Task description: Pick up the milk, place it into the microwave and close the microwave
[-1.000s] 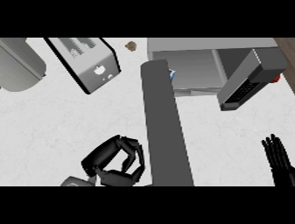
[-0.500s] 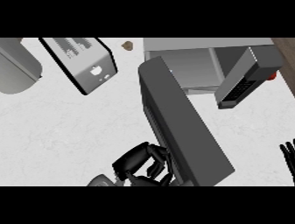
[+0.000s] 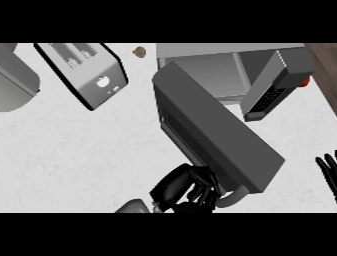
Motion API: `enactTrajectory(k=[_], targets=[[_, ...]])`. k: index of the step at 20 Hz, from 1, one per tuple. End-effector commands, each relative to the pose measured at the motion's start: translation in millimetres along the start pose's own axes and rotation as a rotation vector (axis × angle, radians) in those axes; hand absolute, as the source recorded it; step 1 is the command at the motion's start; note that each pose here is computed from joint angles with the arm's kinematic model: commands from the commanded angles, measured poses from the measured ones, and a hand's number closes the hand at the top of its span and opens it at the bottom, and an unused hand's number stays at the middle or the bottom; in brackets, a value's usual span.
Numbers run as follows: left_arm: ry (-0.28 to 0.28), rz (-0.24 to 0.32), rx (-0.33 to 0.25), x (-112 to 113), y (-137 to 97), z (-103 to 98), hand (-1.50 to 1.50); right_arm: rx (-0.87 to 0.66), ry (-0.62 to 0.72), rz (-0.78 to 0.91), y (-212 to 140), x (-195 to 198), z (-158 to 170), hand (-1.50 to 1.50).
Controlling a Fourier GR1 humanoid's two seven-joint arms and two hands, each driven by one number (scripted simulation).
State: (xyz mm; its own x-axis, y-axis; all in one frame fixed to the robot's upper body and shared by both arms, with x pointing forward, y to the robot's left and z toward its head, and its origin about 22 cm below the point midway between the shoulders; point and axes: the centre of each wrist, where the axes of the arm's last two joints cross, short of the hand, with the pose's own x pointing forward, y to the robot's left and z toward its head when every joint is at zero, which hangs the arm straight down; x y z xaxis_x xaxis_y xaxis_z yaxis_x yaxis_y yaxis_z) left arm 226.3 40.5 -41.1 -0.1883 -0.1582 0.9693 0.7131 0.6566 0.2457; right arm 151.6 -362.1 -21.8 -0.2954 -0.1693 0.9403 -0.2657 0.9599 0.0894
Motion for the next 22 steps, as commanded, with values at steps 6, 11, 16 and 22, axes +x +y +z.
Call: enactTrajectory(k=[6,11,16,22], targets=[[-0.045,-0.056,0.102,25,-19,-26,1.50,0.186,-0.078,-0.059,21,34,-28,-1.50],[-0.076,-0.025,0.228,37,1,-45,1.50,0.215,-0.062,-0.063,26,44,-35,-1.50],[-0.090,-0.027,0.320,51,18,-65,1.50,0.226,-0.058,-0.071,30,56,-36,-1.50],[-0.090,-0.056,0.416,56,40,-84,1.50,0.242,-0.048,-0.078,35,66,-38,-1.50]])
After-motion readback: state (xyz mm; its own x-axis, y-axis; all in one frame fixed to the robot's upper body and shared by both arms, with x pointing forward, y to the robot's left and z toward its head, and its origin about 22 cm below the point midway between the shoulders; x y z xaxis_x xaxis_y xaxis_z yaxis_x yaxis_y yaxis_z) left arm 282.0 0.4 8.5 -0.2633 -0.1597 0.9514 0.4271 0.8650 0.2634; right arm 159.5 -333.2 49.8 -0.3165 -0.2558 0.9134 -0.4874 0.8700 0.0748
